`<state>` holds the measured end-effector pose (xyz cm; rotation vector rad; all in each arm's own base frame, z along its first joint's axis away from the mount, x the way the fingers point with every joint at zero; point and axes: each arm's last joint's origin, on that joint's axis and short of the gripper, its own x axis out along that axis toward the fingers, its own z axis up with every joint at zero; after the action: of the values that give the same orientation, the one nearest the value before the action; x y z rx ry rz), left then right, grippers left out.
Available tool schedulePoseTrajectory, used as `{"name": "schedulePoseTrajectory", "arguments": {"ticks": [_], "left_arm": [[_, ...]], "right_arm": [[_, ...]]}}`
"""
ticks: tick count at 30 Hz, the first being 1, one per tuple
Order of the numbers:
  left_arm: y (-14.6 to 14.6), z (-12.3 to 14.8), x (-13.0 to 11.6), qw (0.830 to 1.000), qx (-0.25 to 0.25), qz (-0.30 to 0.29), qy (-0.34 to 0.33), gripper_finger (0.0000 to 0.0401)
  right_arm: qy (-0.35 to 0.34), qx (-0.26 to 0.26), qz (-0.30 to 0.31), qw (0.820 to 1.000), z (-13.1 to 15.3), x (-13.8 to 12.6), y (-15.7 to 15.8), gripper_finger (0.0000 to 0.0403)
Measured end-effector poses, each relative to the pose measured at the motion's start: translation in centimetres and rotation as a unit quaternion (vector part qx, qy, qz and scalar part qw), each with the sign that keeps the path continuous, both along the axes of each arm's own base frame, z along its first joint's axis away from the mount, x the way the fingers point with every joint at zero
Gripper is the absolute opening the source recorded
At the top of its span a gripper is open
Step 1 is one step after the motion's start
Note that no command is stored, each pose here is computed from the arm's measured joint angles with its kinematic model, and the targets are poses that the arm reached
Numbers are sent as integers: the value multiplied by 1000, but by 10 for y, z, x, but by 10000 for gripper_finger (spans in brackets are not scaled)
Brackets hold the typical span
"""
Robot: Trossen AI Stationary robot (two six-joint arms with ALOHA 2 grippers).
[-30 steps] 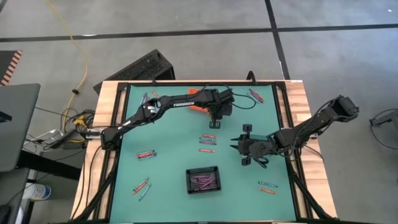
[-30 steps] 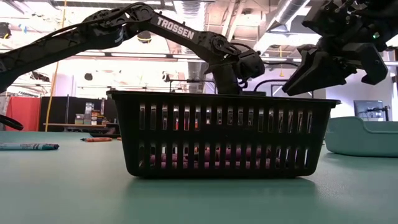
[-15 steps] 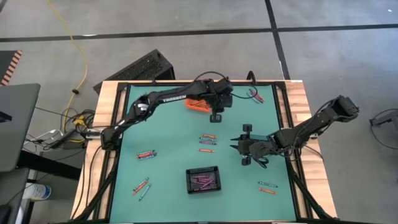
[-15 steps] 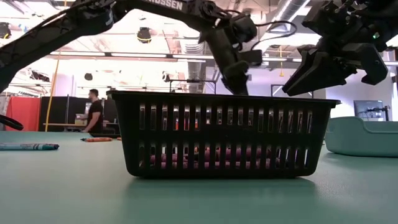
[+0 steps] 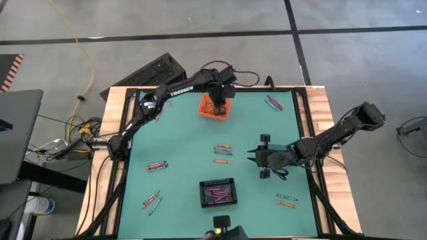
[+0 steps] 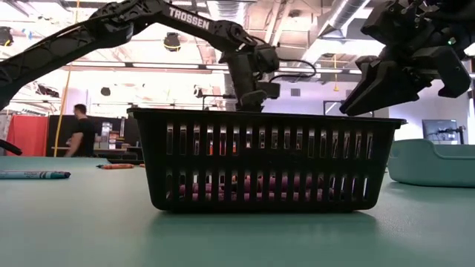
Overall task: Sort crayons
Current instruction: Put the orange crayon into the orange bin
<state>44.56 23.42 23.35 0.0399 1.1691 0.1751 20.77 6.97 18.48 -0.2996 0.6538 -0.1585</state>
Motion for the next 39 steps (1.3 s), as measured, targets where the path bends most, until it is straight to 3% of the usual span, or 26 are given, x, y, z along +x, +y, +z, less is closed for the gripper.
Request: {"name": "schedulePoseTrajectory", "arguments": {"ticks": [11,14,22,29,33,39], "left_arm": [[-2,8,-12,999,-4,3,36,101],[-6,31,-32,998,-21,14,62,110],[-2,83,-83,989,-55,117,76,111],[-20,101,-115,977,-50,164,125,112],[-37,97,-145,976,-29,184,112,112],[-59,56,-191,975,26,221,27,112]], "right_arm": [[-9,4,-1,1000,1,1,0,118],[-10,6,-4,1000,1,1,0,118],[-19,37,-29,999,1,2,-1,118],[-38,105,-69,991,1,1,3,118],[-38,135,-87,986,-5,1,9,118],[-21,135,-112,984,-22,3,19,118]]}}
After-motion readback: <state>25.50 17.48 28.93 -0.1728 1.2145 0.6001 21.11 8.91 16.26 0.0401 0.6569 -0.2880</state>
